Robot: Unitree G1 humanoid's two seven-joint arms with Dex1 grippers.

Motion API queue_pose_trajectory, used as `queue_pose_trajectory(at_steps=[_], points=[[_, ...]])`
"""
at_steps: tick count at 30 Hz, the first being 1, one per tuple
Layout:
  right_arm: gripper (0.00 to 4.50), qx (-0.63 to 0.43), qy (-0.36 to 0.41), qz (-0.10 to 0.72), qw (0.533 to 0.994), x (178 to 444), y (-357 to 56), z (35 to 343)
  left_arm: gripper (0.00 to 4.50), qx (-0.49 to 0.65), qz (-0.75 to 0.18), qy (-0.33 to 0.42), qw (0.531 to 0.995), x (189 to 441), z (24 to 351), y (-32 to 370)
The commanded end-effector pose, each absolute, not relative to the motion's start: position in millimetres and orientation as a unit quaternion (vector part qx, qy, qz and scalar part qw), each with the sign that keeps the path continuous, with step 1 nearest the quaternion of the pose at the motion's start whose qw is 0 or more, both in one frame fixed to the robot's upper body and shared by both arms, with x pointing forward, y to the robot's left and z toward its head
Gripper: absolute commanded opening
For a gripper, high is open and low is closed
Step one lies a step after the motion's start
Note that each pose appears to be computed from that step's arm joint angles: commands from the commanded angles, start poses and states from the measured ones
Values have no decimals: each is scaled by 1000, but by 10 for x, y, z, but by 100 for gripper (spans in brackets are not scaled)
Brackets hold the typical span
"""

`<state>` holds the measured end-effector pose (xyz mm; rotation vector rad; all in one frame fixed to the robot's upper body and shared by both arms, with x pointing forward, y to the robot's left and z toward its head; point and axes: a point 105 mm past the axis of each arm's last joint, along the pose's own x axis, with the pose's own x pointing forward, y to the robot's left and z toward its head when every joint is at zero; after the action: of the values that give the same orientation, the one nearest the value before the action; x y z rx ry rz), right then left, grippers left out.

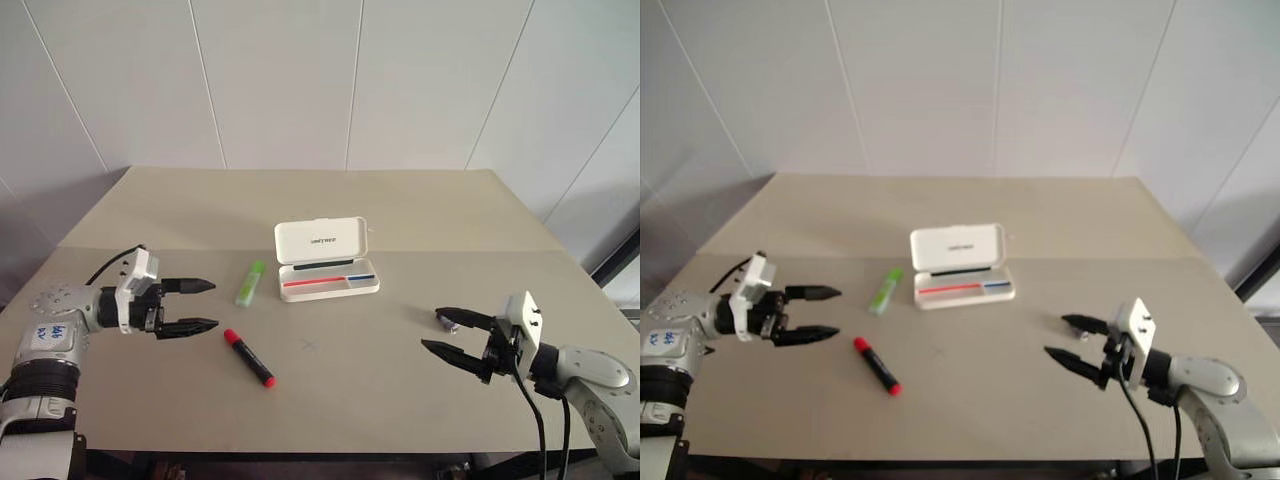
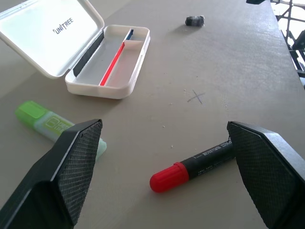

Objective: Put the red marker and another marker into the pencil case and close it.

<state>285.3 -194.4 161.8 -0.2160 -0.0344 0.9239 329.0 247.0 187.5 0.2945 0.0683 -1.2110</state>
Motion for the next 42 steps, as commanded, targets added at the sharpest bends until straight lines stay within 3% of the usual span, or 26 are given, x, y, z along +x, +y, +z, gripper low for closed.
queue_pose_trajectory(at_steps=[1,14,19,29,42], points=[[450,-104,-50,446,888,2818,-1882,1751,447,157,-579,15,800,3308,1987,2432],[450,-95,-60,451,885,2821,-1745,1738,447,186,-600,-25,778,3580,1986,1952],[450,-88,-71,439,891,2848,-1719,1743,447,246,-609,56,752,3734,1724,1698],[450,-63,-72,391,916,2651,-1732,1581,447,242,-593,71,765,4069,1834,1190],[450,-59,-70,357,929,2555,-1772,1551,447,291,-562,128,764,4190,1654,1010]])
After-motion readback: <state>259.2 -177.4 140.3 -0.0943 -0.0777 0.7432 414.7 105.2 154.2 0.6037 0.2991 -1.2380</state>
